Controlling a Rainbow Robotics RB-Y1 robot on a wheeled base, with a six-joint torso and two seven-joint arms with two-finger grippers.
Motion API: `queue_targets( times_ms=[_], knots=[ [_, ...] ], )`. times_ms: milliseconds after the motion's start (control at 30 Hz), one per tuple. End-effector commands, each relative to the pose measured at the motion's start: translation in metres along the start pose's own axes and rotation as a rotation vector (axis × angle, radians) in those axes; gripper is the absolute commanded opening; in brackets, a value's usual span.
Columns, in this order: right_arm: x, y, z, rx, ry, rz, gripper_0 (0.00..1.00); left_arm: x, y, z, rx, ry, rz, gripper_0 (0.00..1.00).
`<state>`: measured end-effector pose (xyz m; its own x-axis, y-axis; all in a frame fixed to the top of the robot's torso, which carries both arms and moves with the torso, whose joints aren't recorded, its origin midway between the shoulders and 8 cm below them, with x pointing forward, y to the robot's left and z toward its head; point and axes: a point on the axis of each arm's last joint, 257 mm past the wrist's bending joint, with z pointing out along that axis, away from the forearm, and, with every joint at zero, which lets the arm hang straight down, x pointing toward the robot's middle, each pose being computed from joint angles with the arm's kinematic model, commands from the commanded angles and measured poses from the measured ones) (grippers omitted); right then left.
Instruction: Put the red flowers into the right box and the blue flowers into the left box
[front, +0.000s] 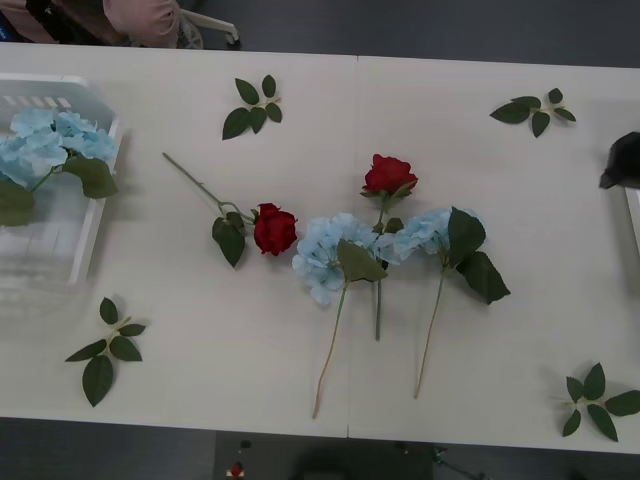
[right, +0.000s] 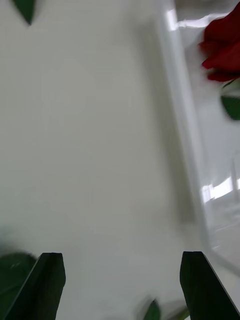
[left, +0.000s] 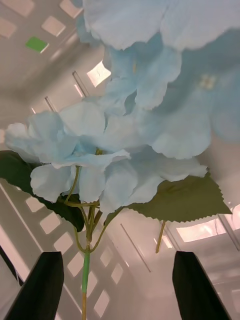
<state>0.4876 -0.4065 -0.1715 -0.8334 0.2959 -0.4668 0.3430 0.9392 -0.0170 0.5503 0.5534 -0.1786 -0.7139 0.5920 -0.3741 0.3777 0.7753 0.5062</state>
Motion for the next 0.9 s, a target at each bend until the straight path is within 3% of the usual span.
queue_targets(
  times_ms=[33, 233, 333, 500, 633, 833, 867, 900],
  knots=[
    [0.049, 0.020, 0.002, -0.024, 0.005, -0.019, 0.68, -0.053, 0.037, -0.050, -0.065, -0.125, 0.041, 1.00],
    [0.116, 0.072, -0.004, -0.125, 0.000, 0.010, 0.68, -0.132, -0.028, -0.108, 0.105, -0.312, 0.174, 1.00],
    [0.143, 0.099, 0.000, -0.175, 0.003, 0.049, 0.68, -0.176, -0.105, -0.132, 0.268, -0.409, 0.248, 1.00],
    [0.167, 0.136, 0.017, -0.211, -0.027, 0.077, 0.67, -0.222, -0.199, -0.128, 0.305, -0.517, 0.500, 1.00],
    [0.172, 0.165, 0.038, -0.242, -0.044, 0.115, 0.67, -0.245, -0.243, -0.105, 0.245, -0.536, 0.669, 1.00],
    [0.175, 0.201, 0.060, -0.260, -0.035, 0.154, 0.68, -0.266, -0.256, -0.074, 0.031, -0.495, 1.004, 1.00],
    [0.175, 0.201, 0.060, -0.260, -0.035, 0.154, 0.68, -0.266, -0.256, -0.074, 0.031, -0.495, 1.004, 1.00],
    [0.174, 0.212, 0.064, -0.275, -0.039, 0.153, 0.68, -0.268, -0.260, -0.066, -0.037, -0.478, 1.106, 1.00]
  ],
)
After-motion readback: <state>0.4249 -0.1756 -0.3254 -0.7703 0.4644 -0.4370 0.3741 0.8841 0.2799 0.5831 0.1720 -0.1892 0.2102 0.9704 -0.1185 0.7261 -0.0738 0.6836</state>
